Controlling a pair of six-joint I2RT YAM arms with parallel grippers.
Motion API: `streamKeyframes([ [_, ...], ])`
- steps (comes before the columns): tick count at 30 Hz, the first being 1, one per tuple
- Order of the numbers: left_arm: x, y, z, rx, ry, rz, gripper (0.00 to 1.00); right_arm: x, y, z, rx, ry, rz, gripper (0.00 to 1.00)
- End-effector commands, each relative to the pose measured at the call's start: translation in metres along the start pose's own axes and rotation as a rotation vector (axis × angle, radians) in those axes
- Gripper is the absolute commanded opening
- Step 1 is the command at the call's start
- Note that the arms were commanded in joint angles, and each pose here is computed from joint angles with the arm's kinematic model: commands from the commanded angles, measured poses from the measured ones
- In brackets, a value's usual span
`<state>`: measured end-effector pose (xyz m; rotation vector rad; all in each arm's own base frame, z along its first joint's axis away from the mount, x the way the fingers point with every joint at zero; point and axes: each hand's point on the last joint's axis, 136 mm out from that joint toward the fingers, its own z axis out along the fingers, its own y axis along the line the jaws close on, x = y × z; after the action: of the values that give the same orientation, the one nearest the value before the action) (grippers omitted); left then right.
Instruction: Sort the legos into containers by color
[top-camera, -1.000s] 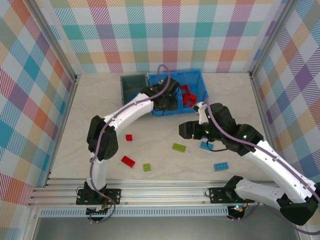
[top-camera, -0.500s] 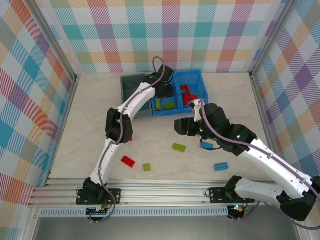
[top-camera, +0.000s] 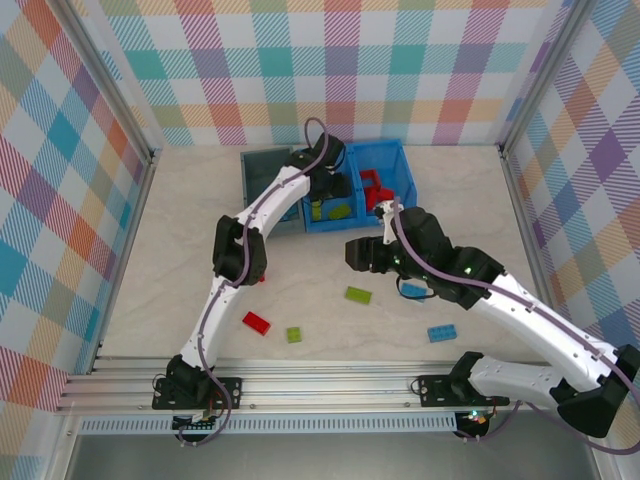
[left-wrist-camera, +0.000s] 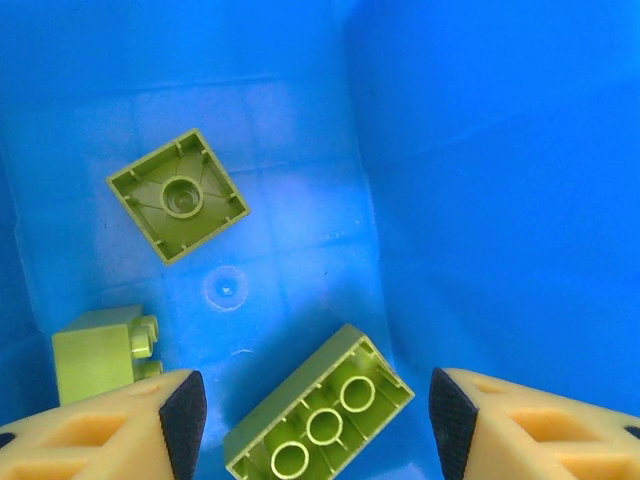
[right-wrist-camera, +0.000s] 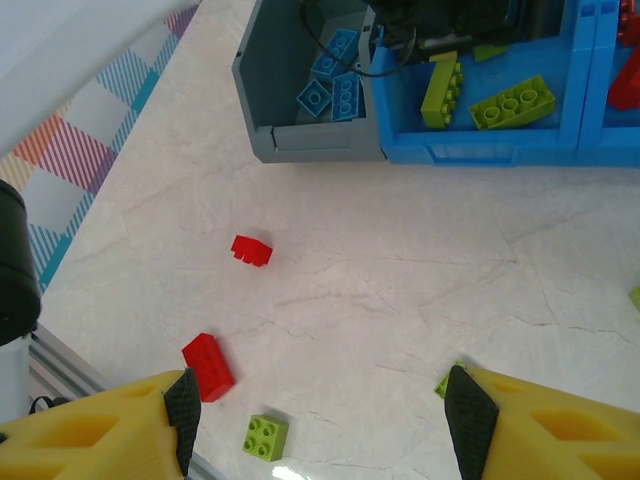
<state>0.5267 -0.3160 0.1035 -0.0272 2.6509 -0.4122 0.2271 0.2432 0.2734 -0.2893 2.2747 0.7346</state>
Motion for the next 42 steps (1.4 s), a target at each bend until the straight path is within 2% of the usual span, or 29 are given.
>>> streamKeyframes([
  [1,-0.039,-0.035,-0.11,0.109,-0.154,-0.007,0.63,0.003,0.002,0.006,0.009,0.031,-0.016,0.67],
  [5,-0.038,-0.025,-0.19,0.072,-0.252,-0.05,0.65,0.021,0.013,0.032,0.013,0.115,-0.024,0.67],
  [8,-0.015,0.008,-0.255,0.017,-0.346,-0.111,0.67,0.037,0.04,0.06,-0.025,0.168,-0.051,0.67],
  [11,0.031,0.051,-0.309,-0.022,-0.399,-0.179,0.68,0.052,0.071,0.089,-0.046,0.223,-0.065,0.68],
  [15,0.114,0.113,-0.347,-0.054,-0.392,-0.25,0.69,0.072,0.109,0.133,-0.06,0.287,-0.125,0.7],
  [19,0.182,0.159,-0.374,-0.048,-0.386,-0.304,0.71,0.088,0.104,0.179,0.094,0.381,-0.103,0.81],
  [21,0.206,0.173,-0.385,-0.015,-0.406,-0.313,0.74,0.094,0.106,0.2,0.137,0.418,-0.072,0.82],
  [25,0.242,0.182,-0.399,0.13,-0.454,-0.304,0.76,0.103,0.101,0.238,0.24,0.442,-0.02,0.85],
  [30,0.271,0.198,-0.404,0.16,-0.451,-0.331,0.76,0.109,0.093,0.276,0.325,0.45,-0.017,0.86],
  [35,0.281,0.203,-0.404,0.168,-0.443,-0.35,0.76,0.117,0.08,0.301,0.379,0.469,-0.011,0.8],
  [42,0.279,0.198,-0.399,0.173,-0.428,-0.334,0.76,0.125,0.076,0.317,0.382,0.482,0.004,0.62],
])
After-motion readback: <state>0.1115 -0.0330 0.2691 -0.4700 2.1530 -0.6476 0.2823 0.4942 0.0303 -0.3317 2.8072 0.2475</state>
